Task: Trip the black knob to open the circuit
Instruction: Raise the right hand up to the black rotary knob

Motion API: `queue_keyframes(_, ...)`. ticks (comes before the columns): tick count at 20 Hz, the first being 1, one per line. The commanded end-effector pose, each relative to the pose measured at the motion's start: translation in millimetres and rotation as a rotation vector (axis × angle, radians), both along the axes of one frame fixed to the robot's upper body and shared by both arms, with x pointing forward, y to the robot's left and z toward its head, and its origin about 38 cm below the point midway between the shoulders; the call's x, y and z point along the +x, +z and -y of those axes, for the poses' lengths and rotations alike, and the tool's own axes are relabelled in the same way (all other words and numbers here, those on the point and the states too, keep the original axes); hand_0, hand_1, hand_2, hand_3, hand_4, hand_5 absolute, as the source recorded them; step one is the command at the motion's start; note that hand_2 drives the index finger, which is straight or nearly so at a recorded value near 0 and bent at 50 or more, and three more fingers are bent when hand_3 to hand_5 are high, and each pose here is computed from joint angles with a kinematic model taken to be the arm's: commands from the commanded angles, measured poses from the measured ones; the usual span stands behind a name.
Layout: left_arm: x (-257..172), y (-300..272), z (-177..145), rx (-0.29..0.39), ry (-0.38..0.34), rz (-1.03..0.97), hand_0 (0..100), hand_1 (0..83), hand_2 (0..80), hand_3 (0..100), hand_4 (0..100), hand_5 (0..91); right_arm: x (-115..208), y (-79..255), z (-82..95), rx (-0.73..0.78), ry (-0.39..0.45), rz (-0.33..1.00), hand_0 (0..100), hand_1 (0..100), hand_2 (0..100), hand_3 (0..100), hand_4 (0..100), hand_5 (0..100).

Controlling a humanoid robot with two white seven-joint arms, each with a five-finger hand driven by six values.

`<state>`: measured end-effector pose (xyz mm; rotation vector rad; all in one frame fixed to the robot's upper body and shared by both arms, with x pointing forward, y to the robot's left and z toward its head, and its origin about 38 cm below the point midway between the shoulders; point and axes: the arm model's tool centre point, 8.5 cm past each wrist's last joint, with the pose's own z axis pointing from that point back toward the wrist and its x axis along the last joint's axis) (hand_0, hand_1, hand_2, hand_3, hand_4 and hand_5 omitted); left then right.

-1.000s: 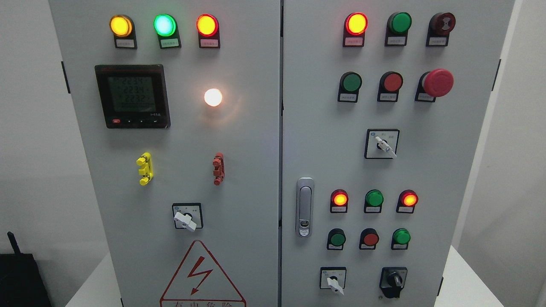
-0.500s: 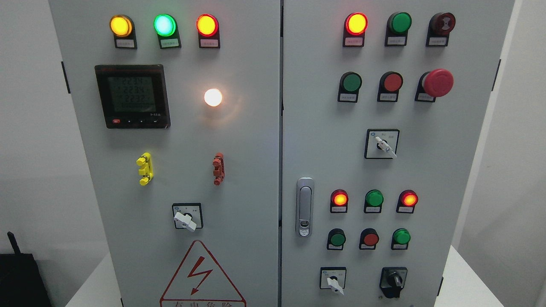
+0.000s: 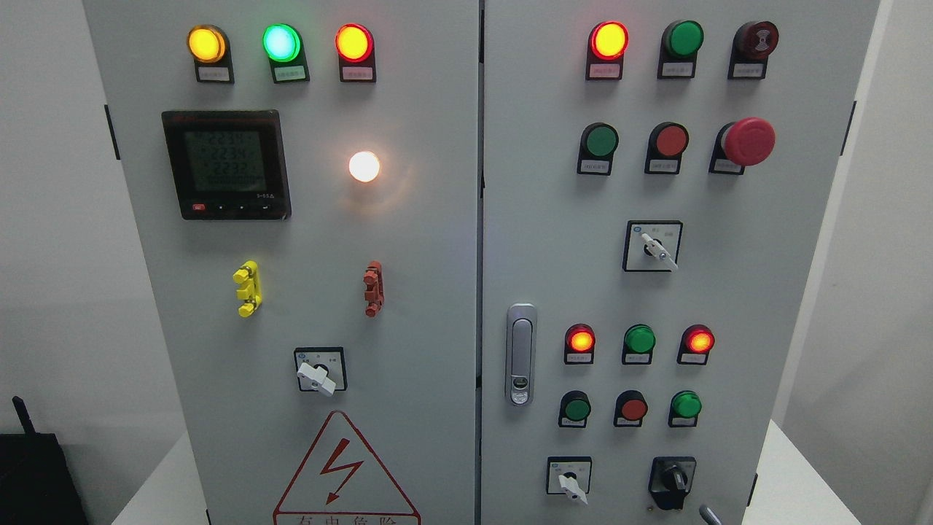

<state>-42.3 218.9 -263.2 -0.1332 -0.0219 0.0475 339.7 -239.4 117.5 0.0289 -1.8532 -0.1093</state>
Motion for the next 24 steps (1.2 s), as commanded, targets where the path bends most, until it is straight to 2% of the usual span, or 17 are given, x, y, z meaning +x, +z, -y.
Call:
queue_keyframes(1,-0.1,0.0,0.1,-0.001,-0.023,0.001,12,38.9,0.0,0,0,0.0,3.2,3.7,0.8,0.004,0.006,0.009,0,0,0,100,100,100)
queue_keyframes(24,-0.3,0.0,0.1,-0.001,-0.023,-0.001,12,38.9,0.0,0,0,0.0,7.9,-1.8,-3.8,0.005,0.017,-0.015,0,0,0,100,100,100)
